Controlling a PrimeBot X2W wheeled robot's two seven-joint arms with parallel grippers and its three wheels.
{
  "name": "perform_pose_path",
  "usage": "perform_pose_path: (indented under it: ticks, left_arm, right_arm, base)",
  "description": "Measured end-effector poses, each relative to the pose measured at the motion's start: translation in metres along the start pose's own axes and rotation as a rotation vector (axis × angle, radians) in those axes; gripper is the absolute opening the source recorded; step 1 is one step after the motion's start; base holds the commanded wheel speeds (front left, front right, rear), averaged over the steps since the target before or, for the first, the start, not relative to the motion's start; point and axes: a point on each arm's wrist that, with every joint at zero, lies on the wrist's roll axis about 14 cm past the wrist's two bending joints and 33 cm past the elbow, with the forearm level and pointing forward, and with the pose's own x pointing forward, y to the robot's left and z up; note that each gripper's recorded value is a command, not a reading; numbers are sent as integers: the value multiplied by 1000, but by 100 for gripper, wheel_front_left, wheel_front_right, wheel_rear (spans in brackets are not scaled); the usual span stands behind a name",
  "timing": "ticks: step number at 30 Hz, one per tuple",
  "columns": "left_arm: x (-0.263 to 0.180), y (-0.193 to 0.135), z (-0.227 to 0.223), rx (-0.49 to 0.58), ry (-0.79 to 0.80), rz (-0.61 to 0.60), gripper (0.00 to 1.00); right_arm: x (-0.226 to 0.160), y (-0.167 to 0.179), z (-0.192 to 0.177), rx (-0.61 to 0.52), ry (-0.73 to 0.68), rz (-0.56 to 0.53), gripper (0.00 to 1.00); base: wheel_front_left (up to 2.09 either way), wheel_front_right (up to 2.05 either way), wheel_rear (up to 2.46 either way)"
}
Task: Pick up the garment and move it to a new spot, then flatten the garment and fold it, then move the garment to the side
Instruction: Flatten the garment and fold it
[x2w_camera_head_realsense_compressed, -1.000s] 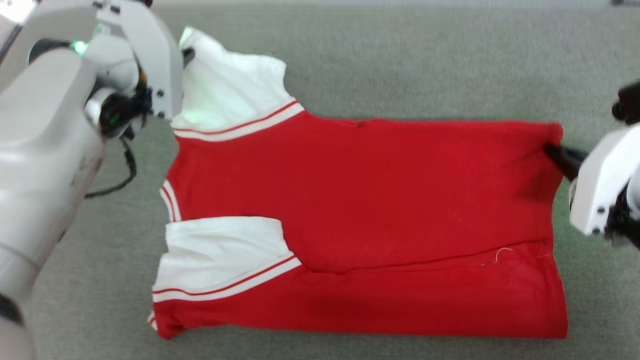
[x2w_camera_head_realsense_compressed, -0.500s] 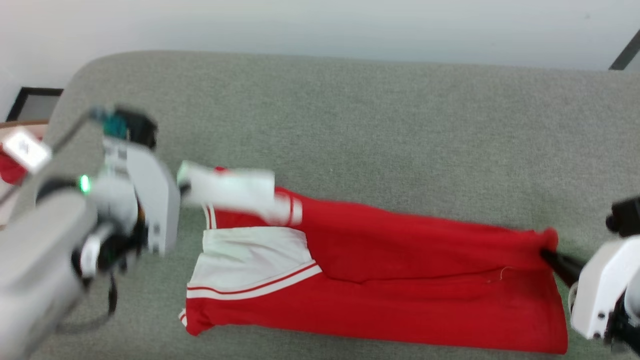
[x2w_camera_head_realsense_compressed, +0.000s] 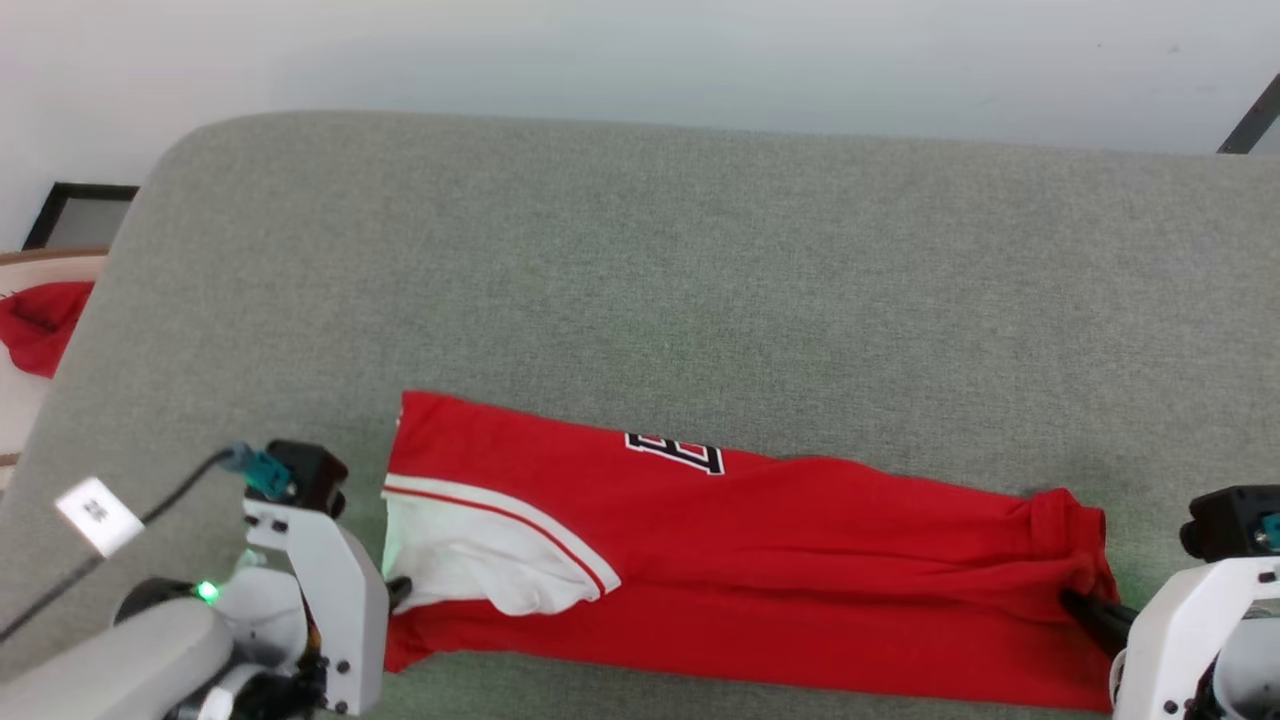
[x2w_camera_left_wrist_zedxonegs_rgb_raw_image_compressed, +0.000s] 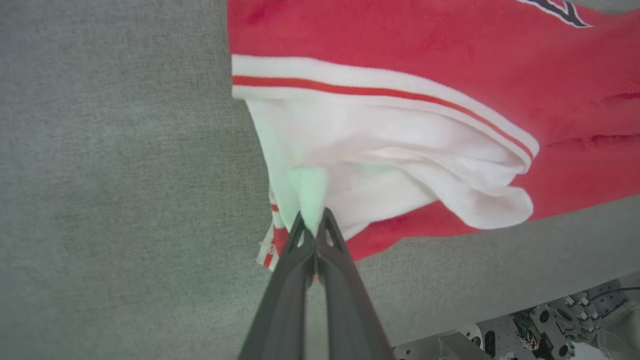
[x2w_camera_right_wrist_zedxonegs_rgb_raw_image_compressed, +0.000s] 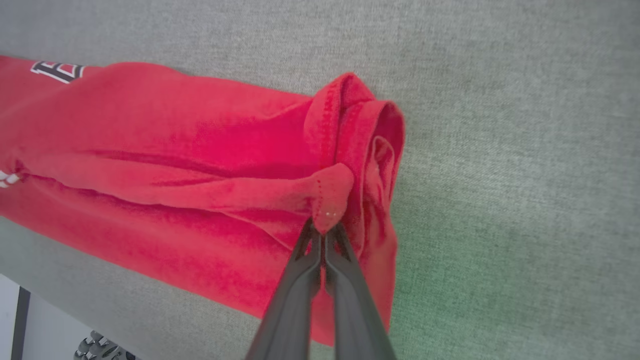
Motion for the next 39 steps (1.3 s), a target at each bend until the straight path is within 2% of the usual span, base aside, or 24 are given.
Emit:
perform_pose_path:
  ticks: [1,2,3,4,5,6,7,16,28,39]
  left_arm:
    - [1,-1,-3,2,4,-2,27]
    - [1,-2,-4,6,1,-4,37]
    - [1,-2,-5,7,-1,-6,48]
    - [0,-2,-5,14,-9,-4,93]
    - [-1,-2,-3,18,-21,-3,100]
    - [-3,-2,-2,18,-30,-3,100]
    - [-5,-2,-2,19,-39,-2,100]
    - [-31,-1,9,15,-223,1,100]
    - [-73,0,41,-12,-675,11,100]
    - [-93,27,59,-81,-893,127,100]
  right_arm:
    - [0,1,-1,2,3,2,0]
    - [1,2,-3,4,8,5,0]
    - [1,3,-4,4,13,9,9]
    - [0,5,-5,4,13,14,47]
    - [-1,5,-4,6,4,15,83]
    - [-2,5,-3,6,-5,16,98]
    - [-3,7,-2,5,-8,19,100]
    - [-23,20,4,15,-116,67,100]
    - [-49,19,20,38,-348,53,100]
    - [-43,-8,12,59,-305,-44,100]
  base:
    - [0,0,0]
    - [0,0,0]
    - [0,0,0]
    - [0,0,0]
    - [0,0,0]
    - [0,0,0]
    - [0,0,0]
    - [0,0,0]
    - [0,0,0]
    - [0,0,0]
